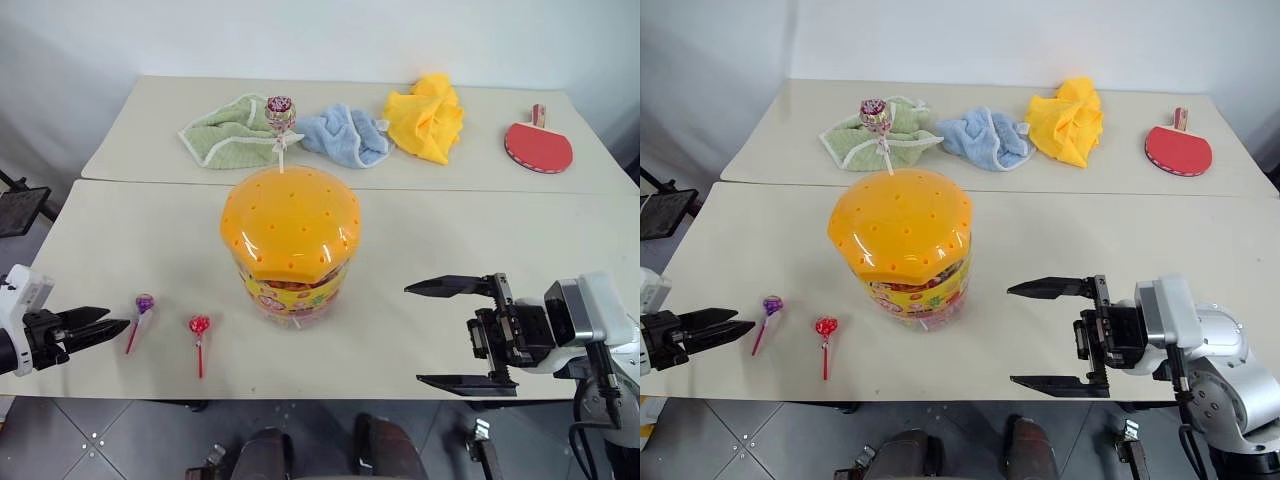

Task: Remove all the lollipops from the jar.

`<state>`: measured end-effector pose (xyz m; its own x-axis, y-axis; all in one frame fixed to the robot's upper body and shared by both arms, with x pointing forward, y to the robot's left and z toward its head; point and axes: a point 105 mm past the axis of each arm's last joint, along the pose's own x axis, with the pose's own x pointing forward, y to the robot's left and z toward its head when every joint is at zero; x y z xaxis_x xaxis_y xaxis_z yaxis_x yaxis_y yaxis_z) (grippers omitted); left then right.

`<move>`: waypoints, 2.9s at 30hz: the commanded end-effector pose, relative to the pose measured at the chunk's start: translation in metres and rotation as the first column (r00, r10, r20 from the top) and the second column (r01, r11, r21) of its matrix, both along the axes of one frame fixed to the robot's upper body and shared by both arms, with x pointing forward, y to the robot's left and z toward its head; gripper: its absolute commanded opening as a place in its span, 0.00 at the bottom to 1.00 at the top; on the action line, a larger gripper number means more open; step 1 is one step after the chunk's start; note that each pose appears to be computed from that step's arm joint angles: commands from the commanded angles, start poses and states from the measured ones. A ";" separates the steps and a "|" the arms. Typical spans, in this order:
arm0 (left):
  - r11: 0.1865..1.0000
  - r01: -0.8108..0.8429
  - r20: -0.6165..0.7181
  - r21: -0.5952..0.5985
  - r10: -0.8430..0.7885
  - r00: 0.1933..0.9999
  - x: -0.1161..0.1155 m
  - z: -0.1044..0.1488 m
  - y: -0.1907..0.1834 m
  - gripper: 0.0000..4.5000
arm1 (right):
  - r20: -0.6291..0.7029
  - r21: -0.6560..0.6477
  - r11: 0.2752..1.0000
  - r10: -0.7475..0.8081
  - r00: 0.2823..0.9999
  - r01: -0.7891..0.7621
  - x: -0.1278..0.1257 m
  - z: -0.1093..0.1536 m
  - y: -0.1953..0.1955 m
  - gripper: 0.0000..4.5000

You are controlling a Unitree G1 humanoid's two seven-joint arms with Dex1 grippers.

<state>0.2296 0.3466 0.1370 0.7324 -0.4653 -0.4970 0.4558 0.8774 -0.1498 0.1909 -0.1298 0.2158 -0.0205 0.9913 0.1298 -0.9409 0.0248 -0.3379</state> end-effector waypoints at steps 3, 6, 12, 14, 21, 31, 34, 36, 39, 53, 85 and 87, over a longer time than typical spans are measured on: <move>0.996 0.078 0.220 0.036 -0.084 0.972 0.010 0.042 0.006 1.00 | 0.032 0.132 0.985 -0.113 0.993 0.108 0.007 0.019 -0.019 1.00; 0.970 0.234 0.470 -0.058 -0.181 0.864 0.021 0.094 -0.020 1.00 | 0.012 0.258 0.945 -0.211 0.977 0.201 0.015 0.039 -0.035 1.00; 0.858 0.497 0.685 -0.129 -0.286 0.670 0.040 0.153 -0.090 1.00 | -0.019 0.363 0.887 -0.299 0.954 0.285 0.018 0.061 -0.057 1.00; 0.806 0.582 0.722 -0.106 -0.340 0.602 0.051 0.164 -0.122 1.00 | -0.023 0.378 0.874 -0.320 0.947 0.304 0.015 0.065 -0.061 1.00; 0.639 0.767 0.747 -0.056 -0.483 0.457 0.074 0.178 -0.191 1.00 | -0.021 0.389 0.864 -0.339 0.941 0.320 0.006 0.068 -0.064 1.00; 0.565 0.822 0.738 -0.072 -0.524 0.425 0.086 0.184 -0.217 0.92 | -0.010 0.401 0.855 -0.356 0.934 0.330 0.008 0.071 -0.056 1.00; 0.549 0.832 0.734 -0.076 -0.534 0.419 0.085 0.185 -0.218 0.74 | -0.010 0.407 0.851 -0.360 0.933 0.332 0.009 0.071 -0.051 1.00; 0.526 0.847 0.723 -0.075 -0.556 0.409 0.083 0.183 -0.219 0.61 | -0.010 0.407 0.850 -0.361 0.933 0.333 0.010 0.071 -0.048 1.00; 0.493 0.866 0.711 -0.080 -0.581 0.396 0.080 0.181 -0.221 0.40 | -0.010 0.408 0.848 -0.365 0.931 0.337 0.012 0.071 -0.046 1.00; 0.518 0.841 0.812 -0.158 -0.416 0.409 0.088 0.210 -0.205 0.01 | -0.020 0.447 0.854 -0.288 0.957 0.266 0.012 0.077 -0.032 1.00; 0.996 0.062 -0.009 0.058 -0.062 0.998 -0.013 -0.004 0.005 0.01 | 0.005 -0.088 0.986 0.140 0.990 -0.139 0.018 0.001 0.008 1.00; 0.996 0.071 0.027 0.050 -0.073 0.997 -0.010 -0.001 0.004 0.10 | 0.005 -0.088 0.988 0.126 0.992 -0.125 0.019 0.001 0.005 1.00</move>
<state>0.2159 0.3527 0.1255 0.6902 -0.4788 -0.5426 0.4979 0.8583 -0.1241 0.2109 -0.1203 0.2136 -0.1537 0.9874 0.0365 -0.9387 -0.1344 -0.3175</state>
